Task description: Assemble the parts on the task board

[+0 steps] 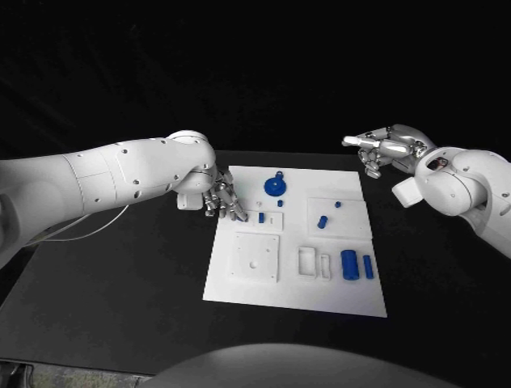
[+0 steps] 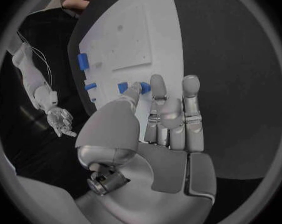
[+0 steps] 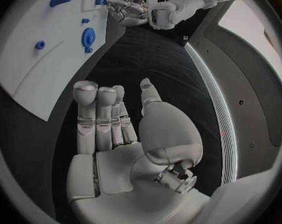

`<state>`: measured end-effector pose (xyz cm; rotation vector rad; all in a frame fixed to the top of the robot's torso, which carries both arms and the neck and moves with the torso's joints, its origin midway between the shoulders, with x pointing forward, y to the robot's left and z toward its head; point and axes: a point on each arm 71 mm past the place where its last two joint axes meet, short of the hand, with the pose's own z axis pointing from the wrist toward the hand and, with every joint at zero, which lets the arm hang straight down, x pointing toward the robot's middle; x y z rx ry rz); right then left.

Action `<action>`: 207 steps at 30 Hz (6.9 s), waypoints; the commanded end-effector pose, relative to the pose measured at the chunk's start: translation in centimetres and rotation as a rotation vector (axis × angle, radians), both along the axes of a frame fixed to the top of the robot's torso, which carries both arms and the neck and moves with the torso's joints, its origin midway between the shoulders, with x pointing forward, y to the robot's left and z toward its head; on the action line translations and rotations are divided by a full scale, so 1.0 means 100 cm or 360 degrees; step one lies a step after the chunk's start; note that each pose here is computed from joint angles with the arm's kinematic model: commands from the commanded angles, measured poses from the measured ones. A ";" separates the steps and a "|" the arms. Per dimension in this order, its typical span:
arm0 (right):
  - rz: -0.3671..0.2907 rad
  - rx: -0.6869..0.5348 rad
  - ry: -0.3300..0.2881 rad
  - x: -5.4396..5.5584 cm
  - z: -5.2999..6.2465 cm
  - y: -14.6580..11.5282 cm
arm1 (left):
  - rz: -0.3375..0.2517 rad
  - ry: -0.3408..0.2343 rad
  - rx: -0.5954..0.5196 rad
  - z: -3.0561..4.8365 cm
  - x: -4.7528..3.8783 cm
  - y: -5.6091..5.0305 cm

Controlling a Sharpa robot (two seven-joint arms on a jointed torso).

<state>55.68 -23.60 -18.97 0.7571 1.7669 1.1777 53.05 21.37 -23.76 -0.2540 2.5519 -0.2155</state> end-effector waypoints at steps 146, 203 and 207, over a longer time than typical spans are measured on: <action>0.0445 -0.1288 -0.1076 -0.088 -0.009 0.185 | 0.0698 -0.0016 -0.0954 0.0203 -0.0262 -0.007; 0.0463 -0.1290 -0.1113 -0.087 -0.021 0.190 | 0.0687 0.0020 -0.1005 0.0205 -0.0273 -0.013; 0.0474 -0.1293 -0.1110 -0.088 -0.022 0.190 | 0.0687 0.0021 -0.1005 0.0205 -0.0272 -0.013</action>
